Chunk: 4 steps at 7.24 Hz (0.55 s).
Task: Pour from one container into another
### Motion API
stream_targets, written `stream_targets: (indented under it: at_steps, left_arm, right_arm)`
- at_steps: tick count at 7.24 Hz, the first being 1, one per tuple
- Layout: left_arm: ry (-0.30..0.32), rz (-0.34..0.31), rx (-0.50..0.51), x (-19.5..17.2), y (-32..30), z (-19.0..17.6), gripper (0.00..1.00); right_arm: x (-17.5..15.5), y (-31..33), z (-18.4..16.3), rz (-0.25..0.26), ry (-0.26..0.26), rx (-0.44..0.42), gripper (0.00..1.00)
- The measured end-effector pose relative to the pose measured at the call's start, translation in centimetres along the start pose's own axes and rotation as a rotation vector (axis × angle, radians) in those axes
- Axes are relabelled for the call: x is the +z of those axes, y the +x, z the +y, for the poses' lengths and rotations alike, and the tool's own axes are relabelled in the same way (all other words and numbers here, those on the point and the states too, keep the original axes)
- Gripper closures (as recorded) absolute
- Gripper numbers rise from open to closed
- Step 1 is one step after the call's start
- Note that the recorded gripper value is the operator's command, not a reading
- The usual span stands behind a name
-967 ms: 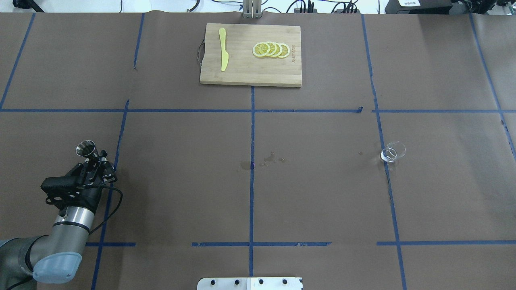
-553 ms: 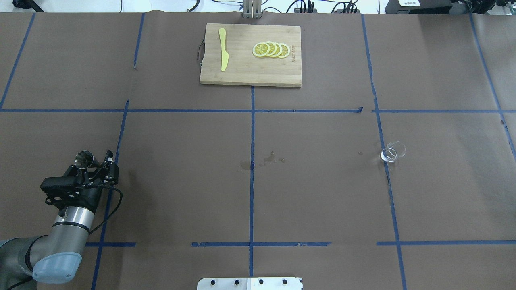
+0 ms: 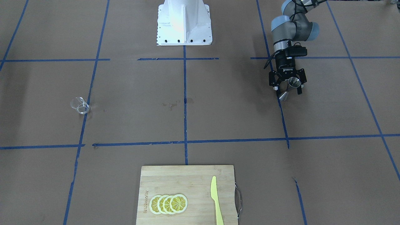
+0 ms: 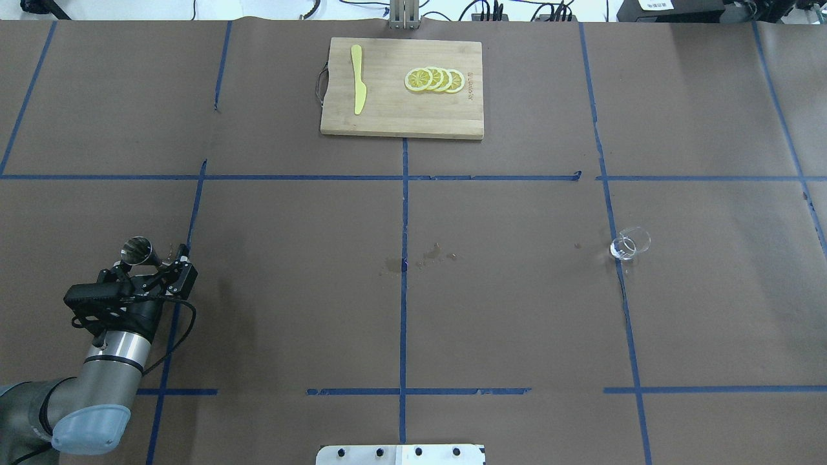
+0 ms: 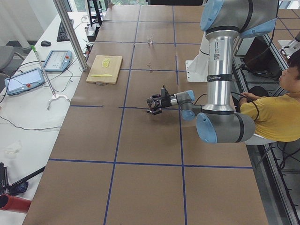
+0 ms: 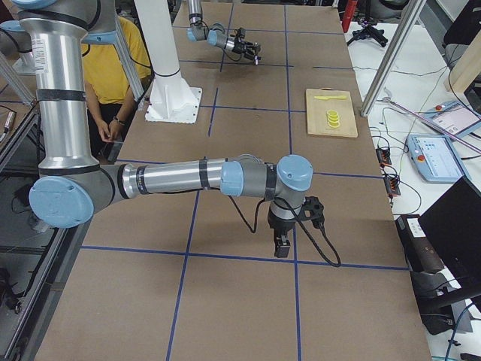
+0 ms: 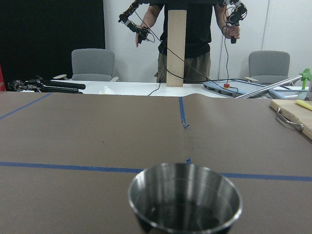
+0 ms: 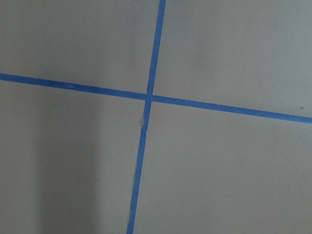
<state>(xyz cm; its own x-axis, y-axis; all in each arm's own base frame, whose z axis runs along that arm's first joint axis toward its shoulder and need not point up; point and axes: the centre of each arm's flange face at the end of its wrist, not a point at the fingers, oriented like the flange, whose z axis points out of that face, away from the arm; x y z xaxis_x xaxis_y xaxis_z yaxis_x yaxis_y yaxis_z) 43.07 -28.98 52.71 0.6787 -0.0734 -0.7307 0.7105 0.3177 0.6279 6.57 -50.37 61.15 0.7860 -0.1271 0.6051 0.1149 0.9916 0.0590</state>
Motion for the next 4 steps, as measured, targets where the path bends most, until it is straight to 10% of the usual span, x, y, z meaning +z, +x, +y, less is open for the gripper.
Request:
stream_targets:
  at_steps: [4]
  left_arm:
    - [0.066,0.024,-0.065,-0.6,0.1,-2.2,0.0]
  right_arm:
    - [0.0,0.0,0.0,0.0,0.001,-0.001,0.0]
